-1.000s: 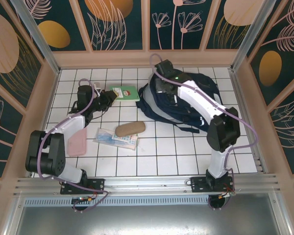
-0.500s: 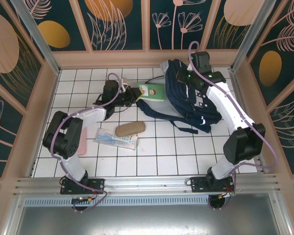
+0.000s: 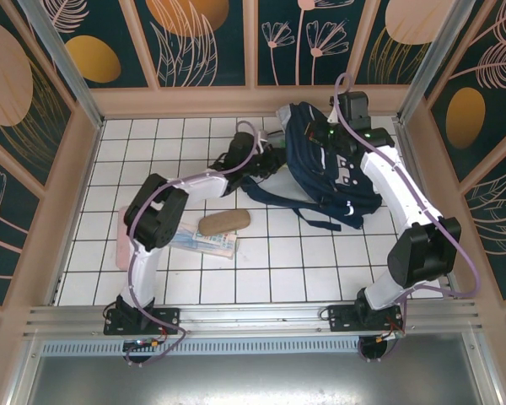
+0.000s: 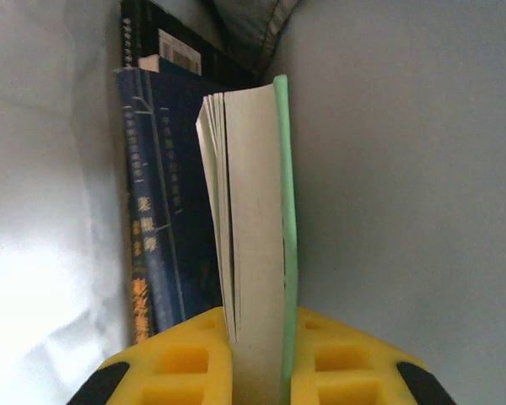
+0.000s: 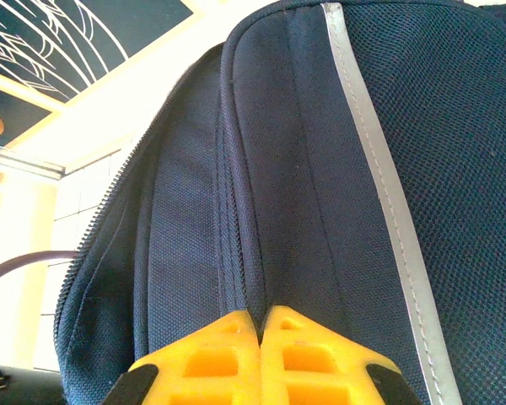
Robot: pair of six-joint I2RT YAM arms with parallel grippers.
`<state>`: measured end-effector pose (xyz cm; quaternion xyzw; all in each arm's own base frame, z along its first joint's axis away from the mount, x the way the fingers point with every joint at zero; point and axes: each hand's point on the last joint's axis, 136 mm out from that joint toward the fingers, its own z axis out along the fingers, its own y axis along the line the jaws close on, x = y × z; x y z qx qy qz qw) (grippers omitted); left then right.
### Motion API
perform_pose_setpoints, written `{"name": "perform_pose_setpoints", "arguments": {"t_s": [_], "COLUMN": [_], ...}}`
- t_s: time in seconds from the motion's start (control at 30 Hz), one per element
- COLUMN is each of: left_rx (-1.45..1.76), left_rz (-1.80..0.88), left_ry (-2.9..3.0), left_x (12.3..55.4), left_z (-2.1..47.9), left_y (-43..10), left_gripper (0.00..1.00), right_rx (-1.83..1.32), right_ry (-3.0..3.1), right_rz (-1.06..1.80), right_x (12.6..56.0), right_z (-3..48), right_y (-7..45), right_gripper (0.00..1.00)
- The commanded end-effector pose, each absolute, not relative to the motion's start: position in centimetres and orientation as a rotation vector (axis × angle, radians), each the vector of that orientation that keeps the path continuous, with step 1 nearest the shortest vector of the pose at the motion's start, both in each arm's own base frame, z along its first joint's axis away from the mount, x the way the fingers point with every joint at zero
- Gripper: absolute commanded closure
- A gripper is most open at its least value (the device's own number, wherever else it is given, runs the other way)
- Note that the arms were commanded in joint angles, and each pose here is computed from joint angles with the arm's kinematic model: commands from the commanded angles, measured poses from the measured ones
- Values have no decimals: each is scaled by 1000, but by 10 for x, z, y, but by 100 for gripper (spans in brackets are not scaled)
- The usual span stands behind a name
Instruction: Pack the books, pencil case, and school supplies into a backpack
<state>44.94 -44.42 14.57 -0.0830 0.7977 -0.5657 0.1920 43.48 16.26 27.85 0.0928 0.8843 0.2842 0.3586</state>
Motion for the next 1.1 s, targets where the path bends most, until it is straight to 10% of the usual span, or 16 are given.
{"name": "perform_pose_setpoints", "arguments": {"t_s": [0.0,0.17,0.5,1.07], "left_rx": [-178,-104,-25,-152], "left_rz": [-1567,-1476,-1329,-1053], "left_ry": [2248,2327,2324,2366], "left_x": [451,446,438,401], "left_z": [143,127,160,178], "left_y": [-475,-513,-499,-361], "left_gripper": [100,99,38,19], "right_rx": [185,193,213,187], "right_ry": [2097,2105,2130,2181], "right_rz": [837,837,830,884], "right_x": [436,438,435,424], "right_z": [342,341,325,277], "right_y": [167,163,152,157], "right_gripper": [100,100,100,100]}}
